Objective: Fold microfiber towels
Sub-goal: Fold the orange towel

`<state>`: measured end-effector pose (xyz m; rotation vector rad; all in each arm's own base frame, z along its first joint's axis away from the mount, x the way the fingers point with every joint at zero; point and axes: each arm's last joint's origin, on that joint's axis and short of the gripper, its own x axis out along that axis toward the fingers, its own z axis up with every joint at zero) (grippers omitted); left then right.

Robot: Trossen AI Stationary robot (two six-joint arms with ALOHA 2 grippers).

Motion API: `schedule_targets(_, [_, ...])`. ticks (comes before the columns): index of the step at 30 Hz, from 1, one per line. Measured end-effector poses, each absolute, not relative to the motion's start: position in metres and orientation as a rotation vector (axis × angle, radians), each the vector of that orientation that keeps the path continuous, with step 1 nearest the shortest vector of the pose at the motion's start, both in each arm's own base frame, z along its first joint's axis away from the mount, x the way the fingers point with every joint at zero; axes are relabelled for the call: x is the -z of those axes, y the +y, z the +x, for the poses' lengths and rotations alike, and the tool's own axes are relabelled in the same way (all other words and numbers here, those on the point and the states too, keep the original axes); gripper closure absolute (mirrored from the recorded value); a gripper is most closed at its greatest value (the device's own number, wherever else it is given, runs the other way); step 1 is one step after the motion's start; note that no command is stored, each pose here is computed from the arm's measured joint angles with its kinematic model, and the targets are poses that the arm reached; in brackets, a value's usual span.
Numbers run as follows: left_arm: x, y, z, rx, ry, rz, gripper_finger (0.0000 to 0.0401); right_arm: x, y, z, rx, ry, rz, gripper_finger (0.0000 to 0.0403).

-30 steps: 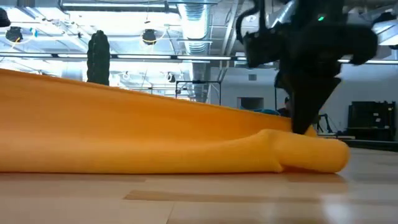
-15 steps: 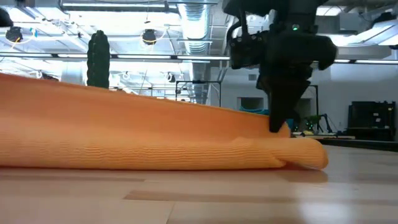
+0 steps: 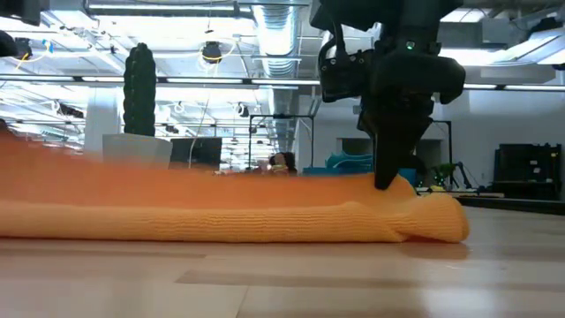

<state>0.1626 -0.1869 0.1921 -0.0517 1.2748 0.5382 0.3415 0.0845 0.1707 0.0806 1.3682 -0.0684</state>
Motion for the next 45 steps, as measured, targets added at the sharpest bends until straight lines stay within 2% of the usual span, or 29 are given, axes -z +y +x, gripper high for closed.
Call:
schedule_targets(8, [-0.194,-0.183,0.166,-0.549,1.277,-0.077,0.0268,-0.172,0.075,0.343,0.119,1.356,0.132,0.0293])
schedule_targets(12, [-0.206,-0.183,0.166,-0.586,1.122,-0.221,0.0247,-0.196,0.070,0.338,0.145,1.279,0.158,0.0259])
schedule_targets(15, [-0.211,-0.192,0.169,-0.537,0.967,-0.331,0.0252,-0.214,0.067,0.330,0.223,1.236,0.192,0.0236])
schedule_targets(19, [-0.196,-0.208,0.178,-0.444,0.877,-0.375,0.0285,-0.232,0.082,0.310,0.289,1.120,0.341,0.0214])
schedule_targets(23, [-0.174,-0.215,0.183,-0.441,0.895,-0.340,0.0322,-0.221,0.123,0.285,0.312,1.005,0.521,0.0207])
schedule_targets(27, [-0.159,-0.216,0.186,-0.480,0.917,-0.300,0.0341,-0.199,0.162,0.268,0.363,0.941,0.645,0.0209])
schedule_targets(36, [-0.139,-0.217,0.189,-0.500,1.032,-0.240,0.0346,-0.145,0.204,0.261,0.387,0.999,0.594,0.0213])
schedule_targets(45, [-0.139,-0.216,0.188,-0.501,1.030,-0.236,0.0346,-0.136,0.192,0.273,0.390,0.993,0.507,0.0215])
